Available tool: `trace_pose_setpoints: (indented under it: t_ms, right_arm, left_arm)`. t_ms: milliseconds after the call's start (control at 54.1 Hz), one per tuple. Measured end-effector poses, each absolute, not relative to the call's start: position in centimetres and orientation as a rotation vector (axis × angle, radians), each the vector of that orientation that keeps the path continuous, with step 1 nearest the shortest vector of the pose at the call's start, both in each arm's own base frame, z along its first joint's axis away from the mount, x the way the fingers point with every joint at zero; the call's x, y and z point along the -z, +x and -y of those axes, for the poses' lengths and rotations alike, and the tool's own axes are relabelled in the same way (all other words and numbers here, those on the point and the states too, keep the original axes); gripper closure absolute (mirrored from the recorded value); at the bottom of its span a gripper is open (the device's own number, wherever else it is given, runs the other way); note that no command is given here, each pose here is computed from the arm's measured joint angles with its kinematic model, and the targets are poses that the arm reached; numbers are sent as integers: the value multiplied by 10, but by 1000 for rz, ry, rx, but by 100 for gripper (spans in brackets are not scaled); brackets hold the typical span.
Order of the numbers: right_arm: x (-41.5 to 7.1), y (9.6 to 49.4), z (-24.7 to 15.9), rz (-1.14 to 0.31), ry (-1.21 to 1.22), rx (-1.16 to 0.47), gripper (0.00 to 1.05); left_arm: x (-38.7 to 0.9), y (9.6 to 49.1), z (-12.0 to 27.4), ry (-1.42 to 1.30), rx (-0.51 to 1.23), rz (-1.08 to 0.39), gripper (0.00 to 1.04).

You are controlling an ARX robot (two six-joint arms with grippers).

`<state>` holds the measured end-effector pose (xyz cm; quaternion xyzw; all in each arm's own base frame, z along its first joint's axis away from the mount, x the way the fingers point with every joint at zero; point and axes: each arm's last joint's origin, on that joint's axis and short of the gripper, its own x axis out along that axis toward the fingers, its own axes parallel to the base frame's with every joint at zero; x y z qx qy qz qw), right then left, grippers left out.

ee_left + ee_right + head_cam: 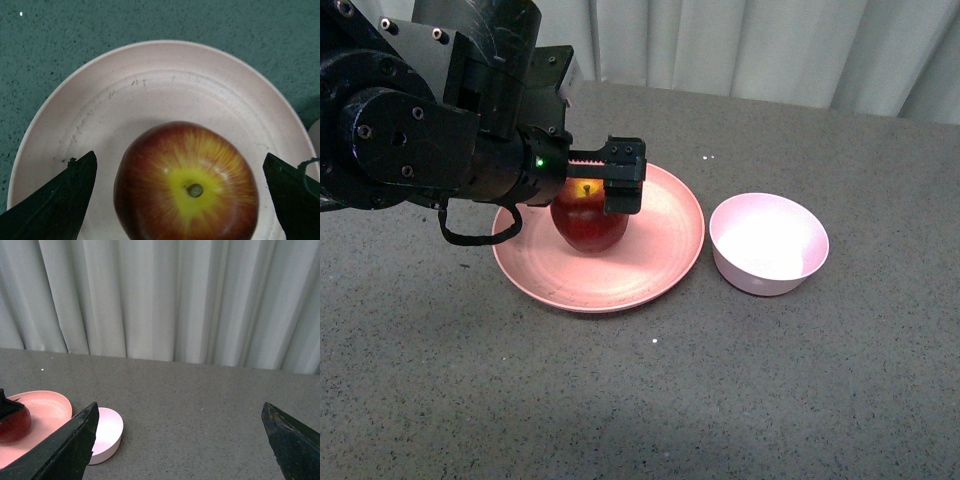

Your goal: Move apple from plate to bowl

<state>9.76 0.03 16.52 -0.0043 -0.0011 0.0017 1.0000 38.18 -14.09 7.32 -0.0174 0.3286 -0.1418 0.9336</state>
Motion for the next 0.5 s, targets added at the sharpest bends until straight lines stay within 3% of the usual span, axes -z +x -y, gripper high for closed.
trace_pose_setpoints:
  t_ms: [370,499]
  right_arm:
    - [-165,98,0,2,-9,-3,9]
    - [-165,98,0,2,-9,-3,9]
  left_arm:
    - [-65,384,140,-14,285,-710,7]
    - [-65,385,141,-9,289,-714,23]
